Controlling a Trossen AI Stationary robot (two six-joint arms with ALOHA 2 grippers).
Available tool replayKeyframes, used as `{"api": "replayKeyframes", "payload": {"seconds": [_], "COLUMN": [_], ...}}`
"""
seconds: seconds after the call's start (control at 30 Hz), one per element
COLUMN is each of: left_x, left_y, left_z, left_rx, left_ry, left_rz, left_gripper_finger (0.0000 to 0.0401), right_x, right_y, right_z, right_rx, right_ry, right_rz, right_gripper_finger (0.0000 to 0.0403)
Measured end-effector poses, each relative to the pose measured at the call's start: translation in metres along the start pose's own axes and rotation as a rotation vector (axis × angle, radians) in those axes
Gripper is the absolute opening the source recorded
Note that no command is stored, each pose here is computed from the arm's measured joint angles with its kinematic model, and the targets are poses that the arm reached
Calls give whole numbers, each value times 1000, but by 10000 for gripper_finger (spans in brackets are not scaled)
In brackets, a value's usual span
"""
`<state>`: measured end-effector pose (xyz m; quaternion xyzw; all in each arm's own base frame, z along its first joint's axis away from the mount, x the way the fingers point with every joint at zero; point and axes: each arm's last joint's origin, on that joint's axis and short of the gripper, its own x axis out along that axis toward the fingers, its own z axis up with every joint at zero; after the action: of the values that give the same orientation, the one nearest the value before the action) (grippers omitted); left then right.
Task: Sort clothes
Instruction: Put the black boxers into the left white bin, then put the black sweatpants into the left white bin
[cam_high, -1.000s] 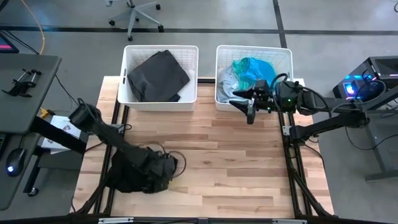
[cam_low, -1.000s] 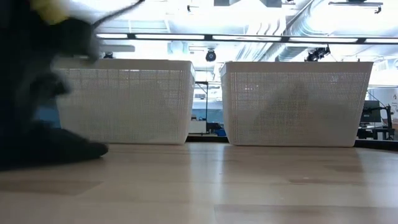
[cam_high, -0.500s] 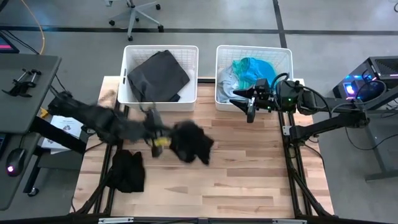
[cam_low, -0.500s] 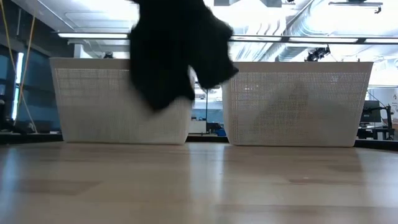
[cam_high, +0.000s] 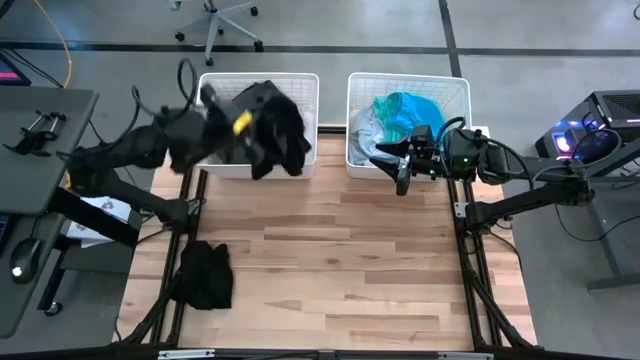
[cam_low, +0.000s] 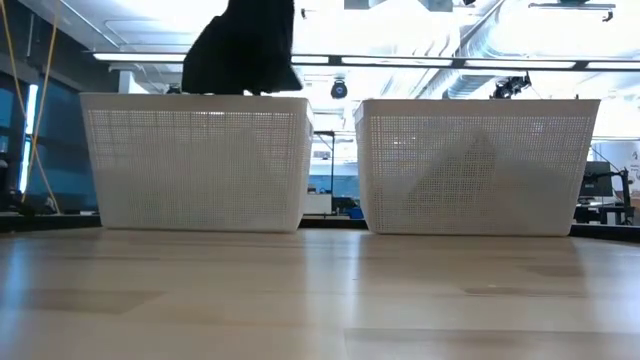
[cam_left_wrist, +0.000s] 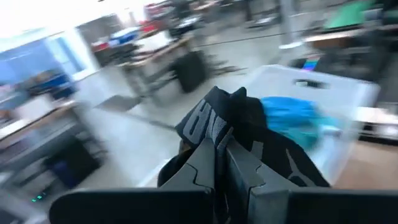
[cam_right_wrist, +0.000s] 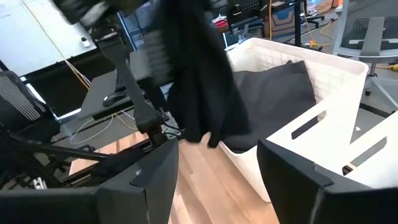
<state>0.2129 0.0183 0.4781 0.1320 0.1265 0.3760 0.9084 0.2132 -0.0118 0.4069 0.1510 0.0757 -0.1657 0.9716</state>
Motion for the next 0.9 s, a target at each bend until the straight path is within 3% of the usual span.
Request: {"api": "replayKeyframes", "payload": {"seconds": [0.17, 0.33, 0.6, 0.73, 0.9], "left_x": [37, 81, 111, 104, 81], "left_y": [35, 51, 58, 61, 57], "left_z": [-20, -56, -81, -73, -58], "left_rx": [-26, -67, -258, -323, -402], "left_ry": [140, 301, 413, 421, 517], "left_rz": [168, 208, 89, 39, -155], "left_gripper_finger": [1, 9, 109, 156, 171], "right_x": [0, 0, -3, -3, -3], "right_y": [0, 1, 8, 11, 10], "right_z": [0, 0, -5, -7, -7], "right_rx": [16, 28, 32, 27, 10], "right_ry": [0, 4, 35, 46, 48], "right_rz": [0, 2, 37, 47, 45], "right_gripper_finger": [209, 209, 209, 209, 209]}}
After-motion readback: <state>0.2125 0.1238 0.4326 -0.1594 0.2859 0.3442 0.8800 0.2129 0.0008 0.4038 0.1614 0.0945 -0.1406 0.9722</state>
